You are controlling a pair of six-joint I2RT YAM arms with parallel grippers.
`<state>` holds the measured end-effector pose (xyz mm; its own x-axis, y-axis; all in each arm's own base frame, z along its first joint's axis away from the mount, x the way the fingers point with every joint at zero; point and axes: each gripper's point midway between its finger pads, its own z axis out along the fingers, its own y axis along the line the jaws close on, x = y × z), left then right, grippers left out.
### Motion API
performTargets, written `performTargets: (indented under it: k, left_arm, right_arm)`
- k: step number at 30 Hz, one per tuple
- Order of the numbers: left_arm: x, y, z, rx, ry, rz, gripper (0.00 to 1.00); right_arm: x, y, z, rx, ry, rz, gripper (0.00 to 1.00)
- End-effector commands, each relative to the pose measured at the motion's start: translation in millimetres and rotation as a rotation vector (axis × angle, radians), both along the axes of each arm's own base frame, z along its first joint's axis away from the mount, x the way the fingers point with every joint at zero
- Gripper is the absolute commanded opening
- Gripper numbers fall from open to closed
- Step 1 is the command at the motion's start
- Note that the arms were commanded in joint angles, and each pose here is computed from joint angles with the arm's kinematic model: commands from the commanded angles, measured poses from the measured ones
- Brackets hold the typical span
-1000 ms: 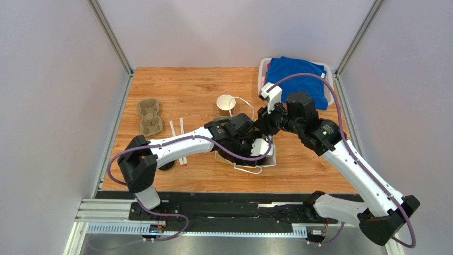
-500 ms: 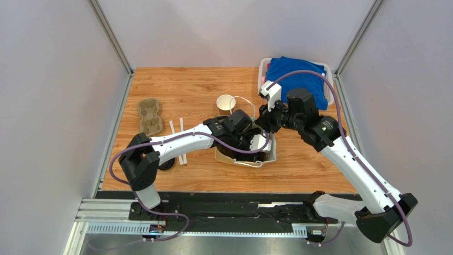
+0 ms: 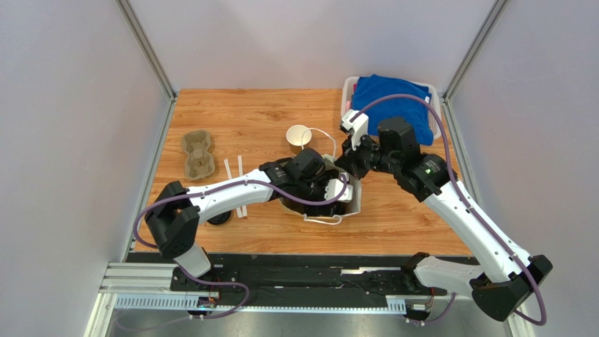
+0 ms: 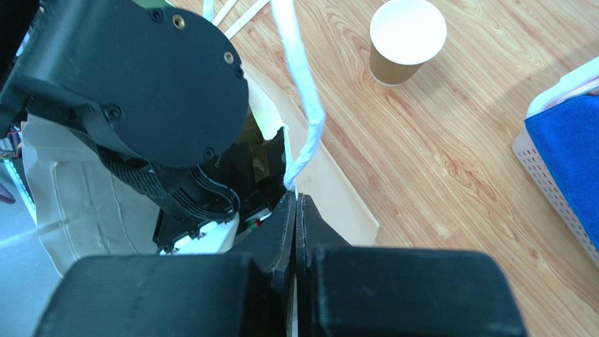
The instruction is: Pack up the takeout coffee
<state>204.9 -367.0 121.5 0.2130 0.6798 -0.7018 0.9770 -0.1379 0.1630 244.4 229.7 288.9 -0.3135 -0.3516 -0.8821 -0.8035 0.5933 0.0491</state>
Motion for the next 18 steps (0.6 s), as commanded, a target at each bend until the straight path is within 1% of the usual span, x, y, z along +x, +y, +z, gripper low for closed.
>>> performTargets:
  k: [1,6,18]
  left_arm:
    - [-1,10,7,-0.011,-0.013,0.044,0.91]
    - [-6,7,13,-0.037,-0.079,0.021,0.95]
    - [-13,1,24,-0.079,-0.232,-0.018,0.97]
  right_arm:
    - [-8,-2,10,0.019,-0.031,0.019,0.0]
    - [-13,-1,11,0.019,-0.059,0.035,0.0]
    - [-30,-3,13,0.004,-0.146,0.063,0.0]
